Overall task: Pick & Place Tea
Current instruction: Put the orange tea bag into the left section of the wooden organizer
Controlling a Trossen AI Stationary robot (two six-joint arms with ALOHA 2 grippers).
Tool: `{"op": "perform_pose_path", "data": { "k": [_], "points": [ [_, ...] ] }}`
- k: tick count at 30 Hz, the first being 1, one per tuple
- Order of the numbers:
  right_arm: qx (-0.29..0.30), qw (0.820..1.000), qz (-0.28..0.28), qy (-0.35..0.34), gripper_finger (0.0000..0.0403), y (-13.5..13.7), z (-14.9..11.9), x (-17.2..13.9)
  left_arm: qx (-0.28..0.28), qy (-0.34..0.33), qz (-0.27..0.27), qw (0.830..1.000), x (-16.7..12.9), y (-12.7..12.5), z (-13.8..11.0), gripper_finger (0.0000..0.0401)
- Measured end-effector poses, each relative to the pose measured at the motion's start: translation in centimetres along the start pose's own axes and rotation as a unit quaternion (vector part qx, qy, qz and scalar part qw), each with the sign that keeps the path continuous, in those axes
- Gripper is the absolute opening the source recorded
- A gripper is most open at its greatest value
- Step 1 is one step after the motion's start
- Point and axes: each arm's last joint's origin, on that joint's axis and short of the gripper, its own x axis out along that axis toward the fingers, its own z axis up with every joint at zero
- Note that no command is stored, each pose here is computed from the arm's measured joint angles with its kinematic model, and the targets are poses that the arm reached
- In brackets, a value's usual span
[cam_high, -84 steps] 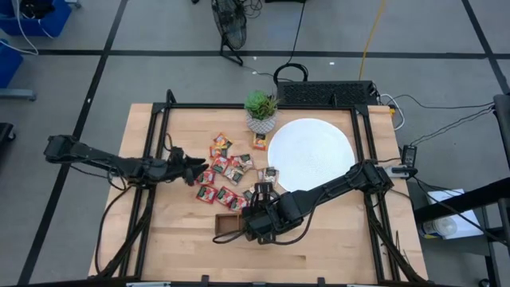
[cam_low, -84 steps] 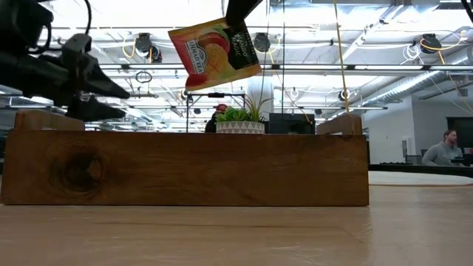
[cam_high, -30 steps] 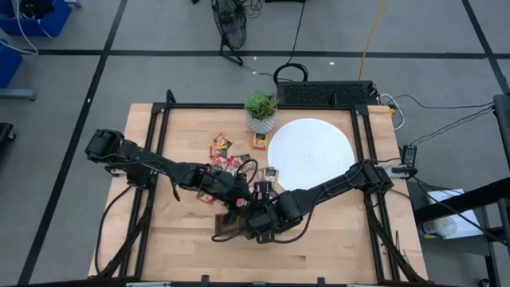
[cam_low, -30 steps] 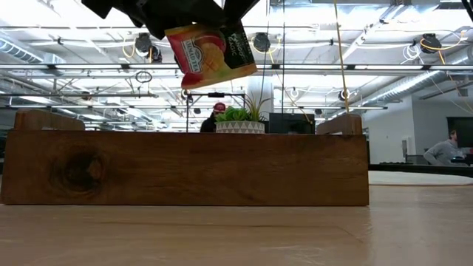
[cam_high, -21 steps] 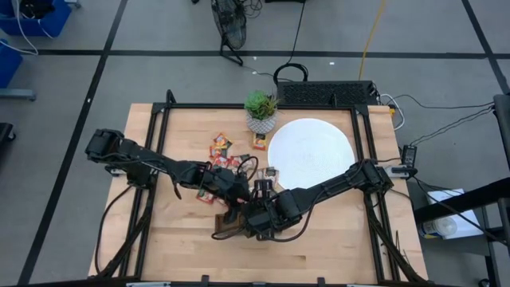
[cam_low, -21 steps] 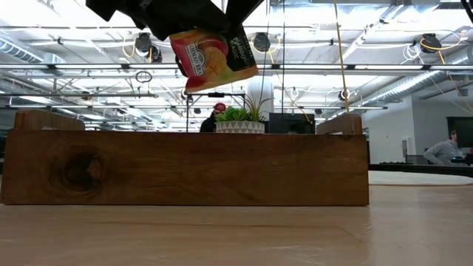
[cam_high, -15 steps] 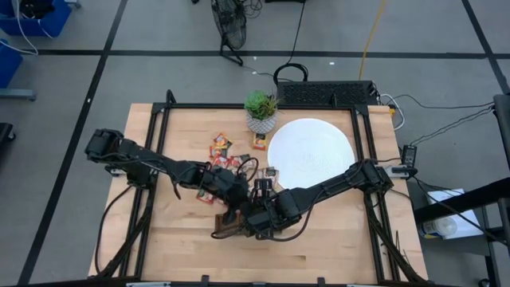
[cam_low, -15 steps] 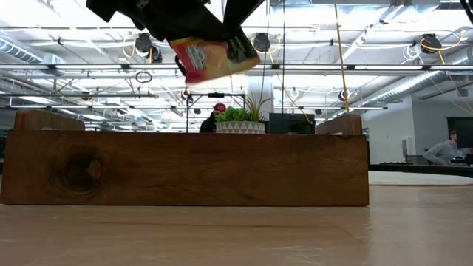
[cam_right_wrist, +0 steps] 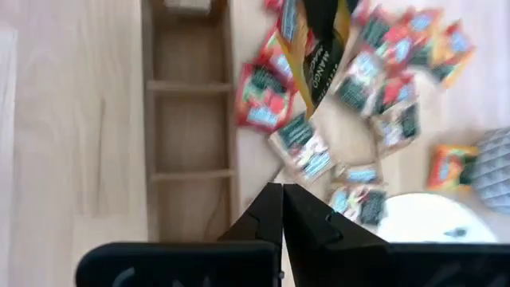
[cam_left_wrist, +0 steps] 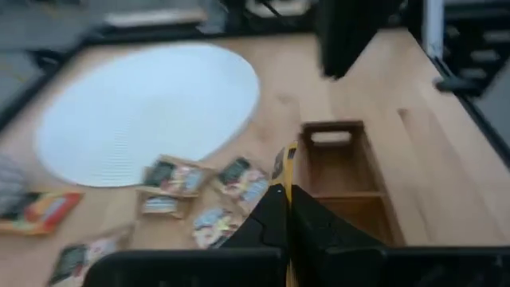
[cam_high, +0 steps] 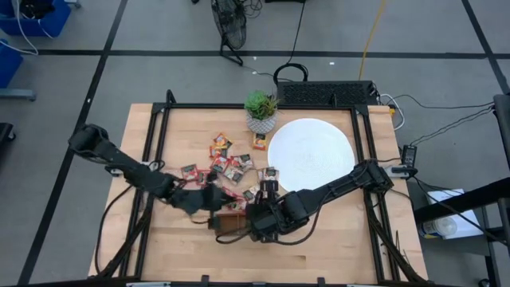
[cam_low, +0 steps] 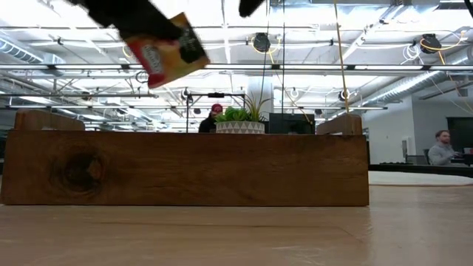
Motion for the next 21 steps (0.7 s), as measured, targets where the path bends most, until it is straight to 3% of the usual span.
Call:
{"op": "perform_pose_path", "data": {
  "k": [4, 9, 15, 21],
  "points": [
    [-0.016, 0.999, -0.037, -0.019, 0.0000, 0.4, -0.1, -0.6, -0.001, -0.114, -0.022, 0.993, -2.0, -0.6, -2.9, 0.0001],
    [-0.016, 0.998, -0.049, -0.029, 0.0000, 0.1, 0.0, -0.6, -0.006, -0.226, -0.057, 0.972, -4.4, -0.2, -7.0, 0.0001],
    [-0.017, 0.998, -0.049, -0.035, 0.0000, 0.1, 0.2, -0.5, -0.014, -0.213, -0.063, 0.975, -4.3, -0.4, -9.9, 0.0001],
    [-0.016, 0.998, -0.047, -0.042, 0.0000, 0.0, 0.4, -0.5, -0.008, -0.207, -0.077, 0.975, -1.9, -2.6, -10.4, 0.0000]
  ]
}}
